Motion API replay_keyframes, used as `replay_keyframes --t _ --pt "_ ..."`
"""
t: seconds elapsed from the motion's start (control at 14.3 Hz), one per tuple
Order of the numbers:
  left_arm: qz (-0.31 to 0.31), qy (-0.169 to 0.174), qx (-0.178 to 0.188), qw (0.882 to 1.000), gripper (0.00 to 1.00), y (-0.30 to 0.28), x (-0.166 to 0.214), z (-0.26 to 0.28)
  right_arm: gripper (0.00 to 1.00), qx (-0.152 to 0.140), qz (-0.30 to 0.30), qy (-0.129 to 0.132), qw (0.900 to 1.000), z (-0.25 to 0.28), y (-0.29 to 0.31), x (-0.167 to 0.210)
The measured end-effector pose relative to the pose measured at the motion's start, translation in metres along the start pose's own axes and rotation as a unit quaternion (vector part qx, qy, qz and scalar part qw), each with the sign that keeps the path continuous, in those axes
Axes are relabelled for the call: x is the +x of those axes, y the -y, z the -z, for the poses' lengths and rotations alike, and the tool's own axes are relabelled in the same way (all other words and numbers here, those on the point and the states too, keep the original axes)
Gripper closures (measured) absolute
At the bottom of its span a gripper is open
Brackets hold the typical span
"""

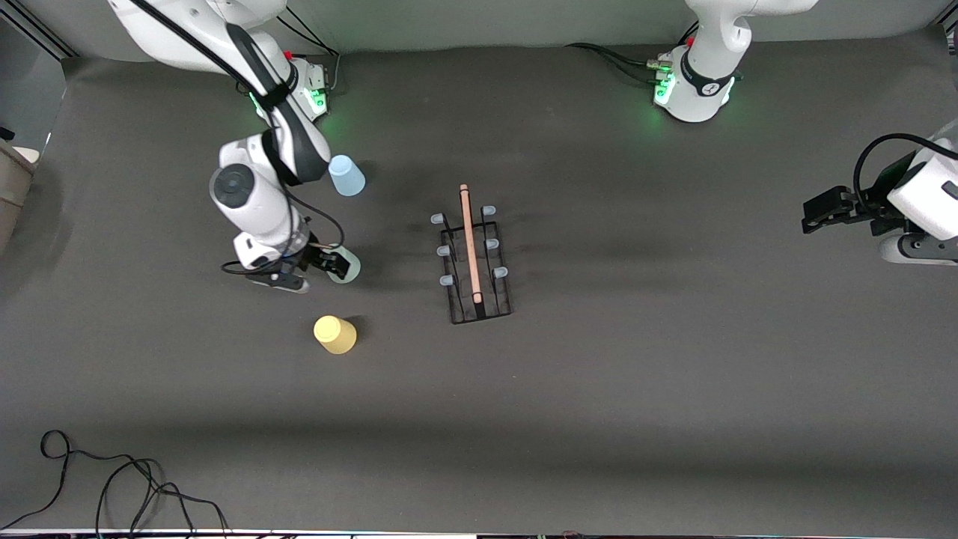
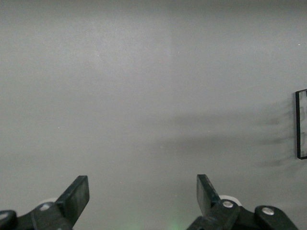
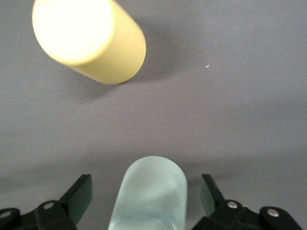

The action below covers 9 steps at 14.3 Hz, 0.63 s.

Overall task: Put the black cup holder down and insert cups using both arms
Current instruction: 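Reach the pale green cup with the right gripper and grasp it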

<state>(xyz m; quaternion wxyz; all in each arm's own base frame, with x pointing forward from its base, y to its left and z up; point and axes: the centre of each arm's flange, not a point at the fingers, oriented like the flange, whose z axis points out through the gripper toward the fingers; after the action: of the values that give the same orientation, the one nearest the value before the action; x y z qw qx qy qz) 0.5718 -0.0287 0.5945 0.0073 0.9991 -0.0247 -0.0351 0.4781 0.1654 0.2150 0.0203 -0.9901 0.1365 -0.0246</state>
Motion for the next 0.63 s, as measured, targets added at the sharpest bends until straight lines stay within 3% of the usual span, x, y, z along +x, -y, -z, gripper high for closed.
replay_keyframes --t 0.35,0.63 --pt "-0.003 -0.002 0.000 1.000 0.00 -0.0030 -0.0011 0.0020 0.01 -0.004 -0.003 0.005 1.000 -0.0091 0.0013 -0.0014" --pt "-0.003 -0.002 0.001 1.000 0.00 -0.0035 -0.0012 0.0019 0.05 -0.025 -0.003 0.041 0.999 -0.0010 -0.0008 -0.0065"
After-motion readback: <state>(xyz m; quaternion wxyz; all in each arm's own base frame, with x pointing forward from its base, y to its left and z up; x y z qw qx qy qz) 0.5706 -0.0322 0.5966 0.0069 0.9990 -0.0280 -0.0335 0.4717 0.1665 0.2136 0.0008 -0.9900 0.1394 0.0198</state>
